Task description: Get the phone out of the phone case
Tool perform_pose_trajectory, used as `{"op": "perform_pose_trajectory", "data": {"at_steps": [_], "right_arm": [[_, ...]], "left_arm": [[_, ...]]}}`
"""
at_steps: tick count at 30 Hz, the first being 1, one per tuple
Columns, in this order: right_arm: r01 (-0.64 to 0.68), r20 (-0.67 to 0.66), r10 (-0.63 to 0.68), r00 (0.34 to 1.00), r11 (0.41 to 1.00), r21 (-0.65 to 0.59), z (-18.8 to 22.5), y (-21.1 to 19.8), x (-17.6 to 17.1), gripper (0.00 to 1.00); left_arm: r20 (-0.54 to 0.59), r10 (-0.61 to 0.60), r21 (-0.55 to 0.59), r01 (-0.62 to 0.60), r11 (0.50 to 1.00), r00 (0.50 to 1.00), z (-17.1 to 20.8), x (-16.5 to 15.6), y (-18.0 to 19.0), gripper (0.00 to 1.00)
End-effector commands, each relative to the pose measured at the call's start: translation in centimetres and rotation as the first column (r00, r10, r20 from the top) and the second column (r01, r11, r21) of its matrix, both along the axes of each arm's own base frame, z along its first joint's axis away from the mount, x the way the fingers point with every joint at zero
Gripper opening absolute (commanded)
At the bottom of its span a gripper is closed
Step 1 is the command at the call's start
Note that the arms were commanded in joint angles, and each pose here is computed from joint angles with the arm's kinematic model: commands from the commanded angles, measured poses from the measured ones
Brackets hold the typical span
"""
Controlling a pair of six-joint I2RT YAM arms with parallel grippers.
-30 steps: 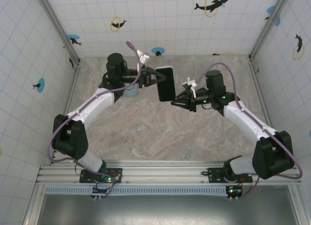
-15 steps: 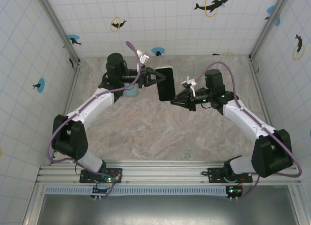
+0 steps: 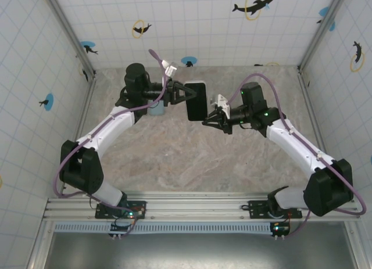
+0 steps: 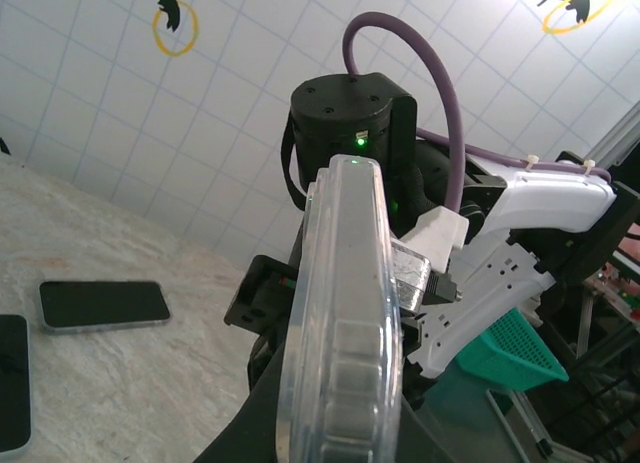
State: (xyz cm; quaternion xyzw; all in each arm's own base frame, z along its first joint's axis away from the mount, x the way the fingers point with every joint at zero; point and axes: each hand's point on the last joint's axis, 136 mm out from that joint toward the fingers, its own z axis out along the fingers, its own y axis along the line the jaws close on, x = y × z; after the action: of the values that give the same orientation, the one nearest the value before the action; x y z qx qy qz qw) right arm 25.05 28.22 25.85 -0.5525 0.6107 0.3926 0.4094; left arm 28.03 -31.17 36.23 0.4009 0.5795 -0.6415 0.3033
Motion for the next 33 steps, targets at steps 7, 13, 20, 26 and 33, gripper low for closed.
{"op": "perform_pose_trajectory", "data": {"at_steps": [7, 13, 20, 26, 33], "right_arm": [[0.118, 0.358, -0.131, 0.924, 0.991, 0.057, 4.1, 0.0, 3.6, 0.02], [0.157, 0.477, -0.157, 0.865, 0.987, 0.039, 4.8, 0.1, 4.1, 0.02], [0.168, 0.560, -0.165, 0.812, 0.985, 0.047, 6.0, 0.4, 4.3, 0.02], [0.161, 0.582, -0.163, 0.797, 0.985, 0.057, 6.4, 0.4, 4.2, 0.02], [0.156, 0.584, -0.174, 0.793, 0.984, 0.081, 7.0, 0.2, 4.0, 0.02]], "left_arm": [[-0.128, -0.150, 0.021, 0.154, 0.988, 0.980, 1.0, -4.8, -1.0, 0.00], [-0.145, -0.160, 0.025, 0.165, 0.986, 0.976, 0.9, -5.0, -1.2, 0.00], [-0.142, -0.152, 0.025, 0.157, 0.987, 0.978, 0.6, -4.7, -1.3, 0.00], [-0.133, -0.148, 0.025, 0.152, 0.988, 0.980, 0.4, -4.5, -1.5, 0.00], [-0.132, -0.131, 0.024, 0.135, 0.991, 0.983, 0.3, -3.8, -1.8, 0.00]]}}
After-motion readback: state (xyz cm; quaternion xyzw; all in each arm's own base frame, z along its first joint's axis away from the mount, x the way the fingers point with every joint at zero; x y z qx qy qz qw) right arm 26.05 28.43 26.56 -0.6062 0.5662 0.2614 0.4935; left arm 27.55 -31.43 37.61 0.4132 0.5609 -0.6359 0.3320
